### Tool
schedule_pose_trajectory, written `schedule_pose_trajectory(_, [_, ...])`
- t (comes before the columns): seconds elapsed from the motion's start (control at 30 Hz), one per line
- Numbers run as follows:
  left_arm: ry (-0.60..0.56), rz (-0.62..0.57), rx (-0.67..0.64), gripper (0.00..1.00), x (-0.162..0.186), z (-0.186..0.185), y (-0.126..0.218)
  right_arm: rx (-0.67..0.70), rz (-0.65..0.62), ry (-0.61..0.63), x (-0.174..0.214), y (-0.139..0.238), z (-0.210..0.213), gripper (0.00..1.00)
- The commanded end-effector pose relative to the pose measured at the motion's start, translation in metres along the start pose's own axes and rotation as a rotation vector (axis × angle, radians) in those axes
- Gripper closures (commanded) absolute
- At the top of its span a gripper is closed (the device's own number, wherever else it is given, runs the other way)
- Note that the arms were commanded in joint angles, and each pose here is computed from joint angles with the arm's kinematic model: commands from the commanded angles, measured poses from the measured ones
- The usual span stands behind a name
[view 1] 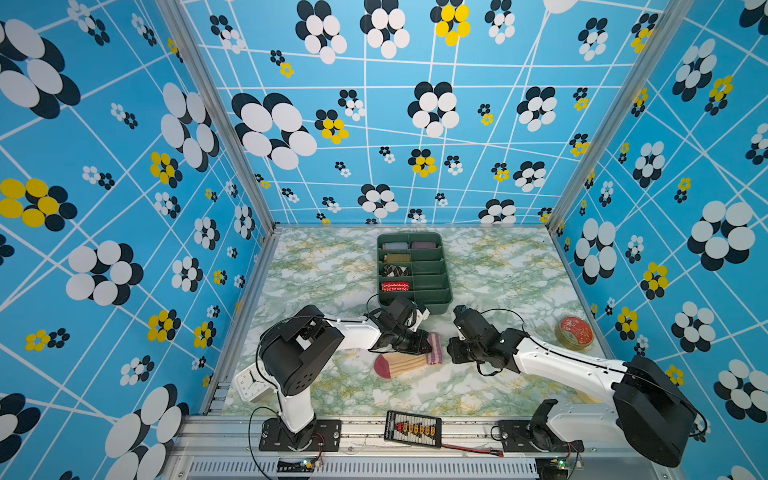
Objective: Roll the socks
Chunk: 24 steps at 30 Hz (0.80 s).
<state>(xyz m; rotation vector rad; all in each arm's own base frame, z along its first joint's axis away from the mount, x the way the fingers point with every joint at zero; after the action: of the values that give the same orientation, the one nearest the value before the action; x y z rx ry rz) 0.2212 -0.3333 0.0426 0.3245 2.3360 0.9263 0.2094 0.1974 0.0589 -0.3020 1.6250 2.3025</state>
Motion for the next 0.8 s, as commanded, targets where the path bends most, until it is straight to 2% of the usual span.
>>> schedule_pose_trajectory(0.0, [0.042, 0.152, -0.155, 1.00, 0.041, 0.030, -0.007, -0.004, 0.015, -0.018, 0.000, -0.007, 0.000, 0.72])
schedule_pose_trajectory(0.33, [0.018, 0.189, -0.203, 1.00, 0.041, 0.031, -0.006, -0.017, 0.057, -0.012, 0.005, -0.025, 0.002, 0.72])
schedule_pose_trajectory(0.77, [0.026, 0.194, -0.187, 1.00, 0.043, 0.030, -0.006, -0.155, 0.082, -0.043, 0.005, -0.035, 0.011, 0.72])
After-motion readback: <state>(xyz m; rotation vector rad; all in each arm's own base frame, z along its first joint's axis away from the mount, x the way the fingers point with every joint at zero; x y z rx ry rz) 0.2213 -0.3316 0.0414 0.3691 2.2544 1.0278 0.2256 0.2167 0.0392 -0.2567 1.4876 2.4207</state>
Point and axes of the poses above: each gripper's point midway between its finger pads, its own y axis back along the fingers, its own z axis along the line the jaws close on, x = y × z, the point moved 2 cm from there along y, back along the fingers, and after that the axes turned 15 degrees about -y, right-handed, at the moved point
